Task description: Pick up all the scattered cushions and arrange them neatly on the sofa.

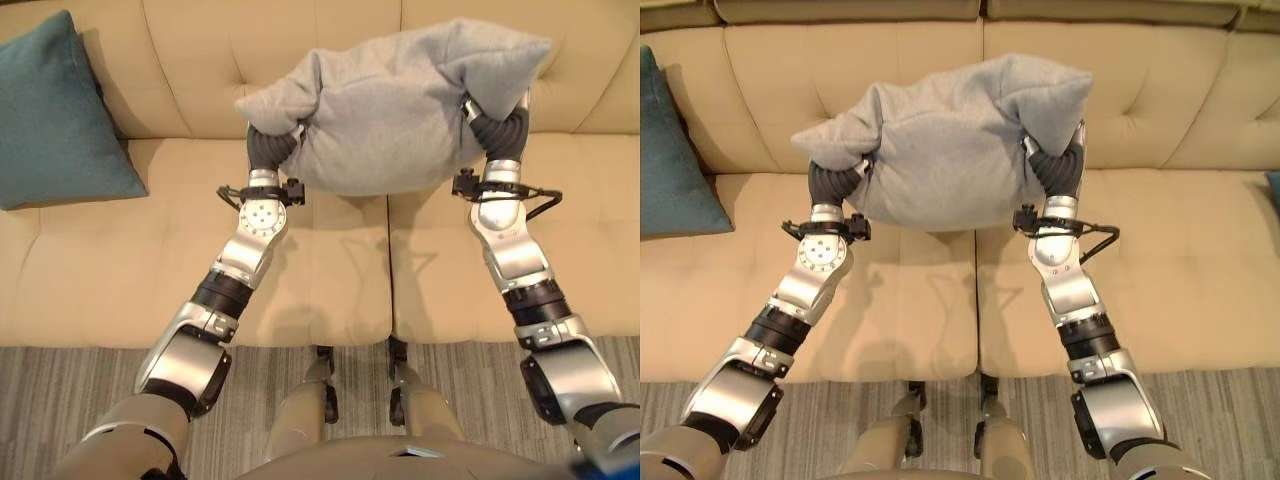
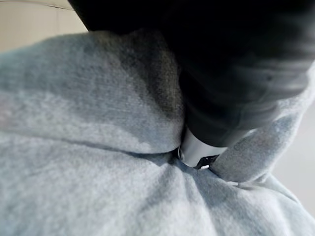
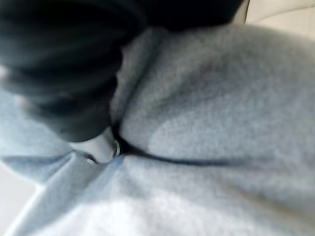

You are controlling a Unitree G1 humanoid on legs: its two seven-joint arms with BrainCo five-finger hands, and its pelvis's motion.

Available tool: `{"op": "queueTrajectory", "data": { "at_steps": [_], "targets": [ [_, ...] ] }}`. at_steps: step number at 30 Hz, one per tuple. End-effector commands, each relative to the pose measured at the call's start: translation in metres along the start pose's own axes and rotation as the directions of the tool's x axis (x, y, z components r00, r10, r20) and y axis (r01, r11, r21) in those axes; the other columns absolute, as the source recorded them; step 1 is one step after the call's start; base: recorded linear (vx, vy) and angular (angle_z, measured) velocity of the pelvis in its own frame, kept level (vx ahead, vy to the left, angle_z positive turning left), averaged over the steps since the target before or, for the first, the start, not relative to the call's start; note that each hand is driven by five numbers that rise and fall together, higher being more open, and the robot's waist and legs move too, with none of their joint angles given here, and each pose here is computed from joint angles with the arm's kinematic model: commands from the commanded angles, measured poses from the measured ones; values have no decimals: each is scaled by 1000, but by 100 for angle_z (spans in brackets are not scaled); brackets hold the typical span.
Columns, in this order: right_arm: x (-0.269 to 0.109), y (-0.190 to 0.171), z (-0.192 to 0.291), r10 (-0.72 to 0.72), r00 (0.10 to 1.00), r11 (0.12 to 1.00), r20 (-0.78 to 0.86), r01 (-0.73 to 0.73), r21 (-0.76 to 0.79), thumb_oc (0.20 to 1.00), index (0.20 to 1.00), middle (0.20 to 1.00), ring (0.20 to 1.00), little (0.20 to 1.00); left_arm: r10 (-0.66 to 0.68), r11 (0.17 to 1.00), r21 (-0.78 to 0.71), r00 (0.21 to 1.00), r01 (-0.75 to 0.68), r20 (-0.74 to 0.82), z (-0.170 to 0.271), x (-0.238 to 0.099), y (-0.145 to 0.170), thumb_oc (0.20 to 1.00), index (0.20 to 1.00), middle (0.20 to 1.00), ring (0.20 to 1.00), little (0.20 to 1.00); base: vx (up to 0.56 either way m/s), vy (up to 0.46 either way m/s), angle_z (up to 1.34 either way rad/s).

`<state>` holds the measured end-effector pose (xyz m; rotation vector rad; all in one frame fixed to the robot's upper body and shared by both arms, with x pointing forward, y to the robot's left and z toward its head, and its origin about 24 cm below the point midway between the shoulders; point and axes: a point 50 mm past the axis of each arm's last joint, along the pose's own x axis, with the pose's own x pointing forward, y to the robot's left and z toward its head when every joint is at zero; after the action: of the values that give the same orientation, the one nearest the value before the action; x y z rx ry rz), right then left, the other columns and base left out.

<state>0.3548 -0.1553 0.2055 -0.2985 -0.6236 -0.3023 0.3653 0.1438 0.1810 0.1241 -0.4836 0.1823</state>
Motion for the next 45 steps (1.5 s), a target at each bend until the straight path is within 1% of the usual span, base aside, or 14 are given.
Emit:
{"op": "queueTrajectory", "data": {
  "at_steps": [1,5,15,22,24,25,26,27,31,34,36,39,41,45],
  "targets": [
    [7,27,56,55,968,993,246,-80,92,200,200,200,200,200,-105,993,-29,954,117,280,55,10,-31,200,200,200,200,200,-71,-16,-4],
    [19,29,56,48,972,996,231,-65,67,200,200,200,200,200,-86,995,-18,953,95,292,64,23,-28,200,200,200,200,200,0,-13,-6],
    [-4,42,33,90,987,989,131,-104,104,200,200,200,200,200,-84,992,-70,962,105,261,57,12,-37,200,200,200,200,200,6,-11,-3],
    [1,43,25,117,987,993,113,-120,21,200,200,200,200,200,-87,992,-69,973,104,213,45,11,-37,200,200,200,200,200,-15,-6,-1],
    [9,37,21,110,988,993,104,-106,-43,200,200,200,200,200,-74,994,-63,979,88,190,40,12,-32,200,200,200,200,200,0,0,0],
    [12,35,20,108,989,993,100,-102,-60,200,200,200,200,200,-71,995,-61,981,83,181,37,12,-30,357,357,357,357,357,-12,-32,1],
    [19,30,16,99,992,991,81,-91,-96,395,395,395,395,395,-62,997,-41,985,69,164,33,14,-26,1000,1000,1000,1000,1000,-15,-28,4],
    [23,27,14,93,993,989,73,-83,-123,1000,1000,1000,1000,1000,-54,998,-29,988,59,147,30,16,-23,1000,1000,1000,1000,1000,-16,-39,6],
    [57,3,21,38,996,970,86,-16,-241,1000,1000,1000,1000,1000,0,999,44,990,-6,144,35,38,-4,1000,1000,1000,1000,1000,-14,-52,3],
    [79,-25,25,-4,997,933,83,33,-358,1000,1000,1000,1000,1000,61,990,118,989,-77,134,41,58,27,1000,1000,1000,1000,1000,-2,-49,21],
    [94,-54,19,-43,999,894,21,47,-446,1000,1000,1000,1000,1000,123,955,258,988,-143,92,40,74,69,1000,1000,1000,1000,1000,4,-32,11],
    [95,-81,2,-108,991,887,-81,59,-459,1000,1000,1000,1000,1000,195,941,277,981,-194,24,32,76,102,1000,1000,1000,1000,1000,21,-18,10],
    [89,-102,-10,-163,979,888,-123,91,-450,1000,1000,1000,1000,1000,207,937,282,978,-207,31,32,72,117,1000,1000,1000,1000,1000,36,4,15],
    [64,-123,-31,-161,976,883,-148,75,-464,1000,1000,1000,1000,1000,162,940,291,983,-180,86,27,48,127,1000,1000,1000,1000,1000,36,3,9]
  ]
}}
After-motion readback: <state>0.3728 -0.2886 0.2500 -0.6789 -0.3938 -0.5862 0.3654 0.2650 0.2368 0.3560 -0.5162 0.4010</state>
